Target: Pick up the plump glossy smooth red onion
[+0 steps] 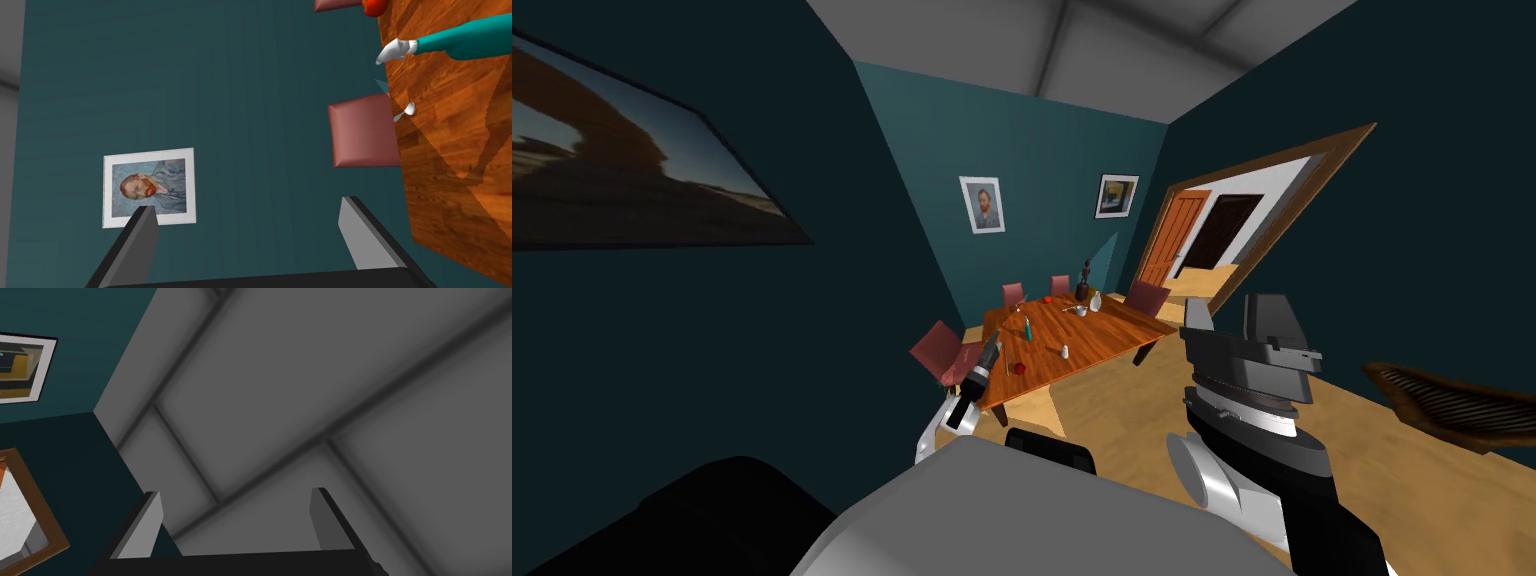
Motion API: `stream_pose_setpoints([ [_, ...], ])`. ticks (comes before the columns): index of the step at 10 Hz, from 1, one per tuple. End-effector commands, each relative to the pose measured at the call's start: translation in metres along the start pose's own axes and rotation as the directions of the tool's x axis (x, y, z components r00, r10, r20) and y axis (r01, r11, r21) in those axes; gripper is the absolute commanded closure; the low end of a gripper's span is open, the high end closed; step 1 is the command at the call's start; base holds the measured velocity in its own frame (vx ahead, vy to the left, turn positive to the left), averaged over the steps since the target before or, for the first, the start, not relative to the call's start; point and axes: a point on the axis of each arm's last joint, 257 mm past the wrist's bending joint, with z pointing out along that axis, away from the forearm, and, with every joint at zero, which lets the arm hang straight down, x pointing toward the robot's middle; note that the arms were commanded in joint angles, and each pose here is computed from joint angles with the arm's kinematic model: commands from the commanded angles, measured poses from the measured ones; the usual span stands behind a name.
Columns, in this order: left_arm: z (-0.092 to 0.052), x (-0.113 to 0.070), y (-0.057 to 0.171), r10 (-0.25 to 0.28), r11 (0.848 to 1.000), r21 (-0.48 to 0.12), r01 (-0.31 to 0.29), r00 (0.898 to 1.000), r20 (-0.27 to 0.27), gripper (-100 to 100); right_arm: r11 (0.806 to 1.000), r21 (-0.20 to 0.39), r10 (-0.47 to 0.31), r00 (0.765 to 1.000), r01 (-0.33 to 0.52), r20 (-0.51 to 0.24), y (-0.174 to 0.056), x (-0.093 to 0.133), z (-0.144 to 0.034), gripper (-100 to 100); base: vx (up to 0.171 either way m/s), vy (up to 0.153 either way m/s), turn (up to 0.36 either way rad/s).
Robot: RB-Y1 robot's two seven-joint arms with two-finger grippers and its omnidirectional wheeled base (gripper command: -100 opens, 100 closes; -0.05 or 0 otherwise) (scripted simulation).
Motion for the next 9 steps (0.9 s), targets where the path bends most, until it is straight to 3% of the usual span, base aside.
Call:
stream_pose_setpoints([
  [1, -0.002, 0.0, 0.018, -0.002, 0.999, -0.042, 0.002, 1.0, -0.002, -100, 1.0, 0.0, 0.0, 1.0, 0.0, 0.0, 0.0, 0.0, 0.0, 0, -0.016, 0.009, -0.116],
  [3, -0.008, -0.003, 0.057, 0.011, 0.99, -0.138, -0.013, 1.0, -0.018, -100, 1.0, 0.0, 0.0, 1.0, 0.0, 0.0, 0.0, 0.0, 0.0, 0, -0.021, 0.012, -0.299],
  [5, -0.015, -0.004, 0.073, 0.007, 0.985, -0.171, -0.01, 1.0, -0.015, -100, 1.0, 0.0, 0.0, 1.0, 0.0, 0.0, 0.0, 0.0, 0.0, 0, -0.013, 0.013, -0.04],
  [9, -0.032, -0.01, 0.125, 0.016, 0.955, -0.296, -0.022, 1.0, -0.023, -100, 1.0, 0.0, 0.0, 1.0, 0.0, 0.0, 0.0, 0.0, 0.0, 0, -0.01, 0.007, -0.183],
])
